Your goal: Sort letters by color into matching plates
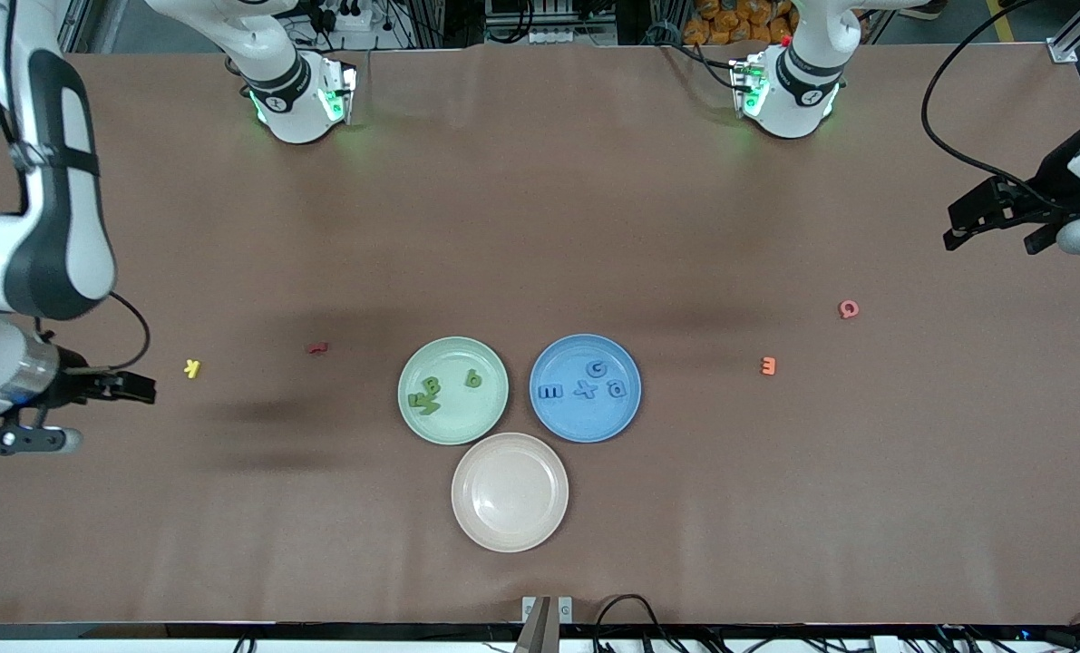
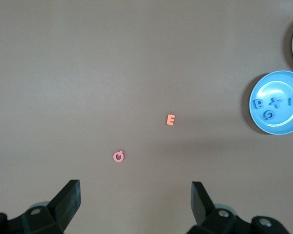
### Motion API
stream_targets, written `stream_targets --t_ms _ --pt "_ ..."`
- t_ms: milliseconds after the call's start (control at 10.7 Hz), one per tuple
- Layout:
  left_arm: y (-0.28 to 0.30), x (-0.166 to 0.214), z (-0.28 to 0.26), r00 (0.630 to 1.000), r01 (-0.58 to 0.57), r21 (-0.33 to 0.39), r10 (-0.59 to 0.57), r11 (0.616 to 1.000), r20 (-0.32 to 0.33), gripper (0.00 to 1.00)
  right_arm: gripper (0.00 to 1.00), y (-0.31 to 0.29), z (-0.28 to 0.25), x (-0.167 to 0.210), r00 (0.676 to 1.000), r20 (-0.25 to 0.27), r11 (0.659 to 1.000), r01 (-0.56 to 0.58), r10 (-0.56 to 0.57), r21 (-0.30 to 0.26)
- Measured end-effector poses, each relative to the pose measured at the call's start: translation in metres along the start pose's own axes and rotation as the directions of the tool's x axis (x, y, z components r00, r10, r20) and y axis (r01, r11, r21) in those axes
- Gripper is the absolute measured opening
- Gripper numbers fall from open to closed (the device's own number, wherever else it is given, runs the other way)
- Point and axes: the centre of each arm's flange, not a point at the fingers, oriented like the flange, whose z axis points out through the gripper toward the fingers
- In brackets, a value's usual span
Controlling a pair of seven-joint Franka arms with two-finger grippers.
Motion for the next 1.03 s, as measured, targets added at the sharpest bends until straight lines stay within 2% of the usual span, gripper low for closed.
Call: stream_targets --t_ms 280,559,1025 --pt "0.001 0.007 -0.012 1.000 -0.003 0.002 0.003 1.000 -0.027 1.00 1.00 0.004 -0.089 -0.031 1.000 -0.001 1.000 -0.005 0.005 0.014" --pt "-0.002 0.009 -0.013 1.000 -0.009 0.003 0.009 1.000 -0.028 1.00 1.00 0.008 -0.165 -0.081 1.000 0.003 0.999 -0.008 0.008 0.036" --pt "-0.005 0.009 -0.013 0.997 -0.067 0.007 0.067 0.998 -0.028 1.00 1.00 0.005 -0.229 -0.141 0.999 0.006 0.997 -0.036 0.036 0.061"
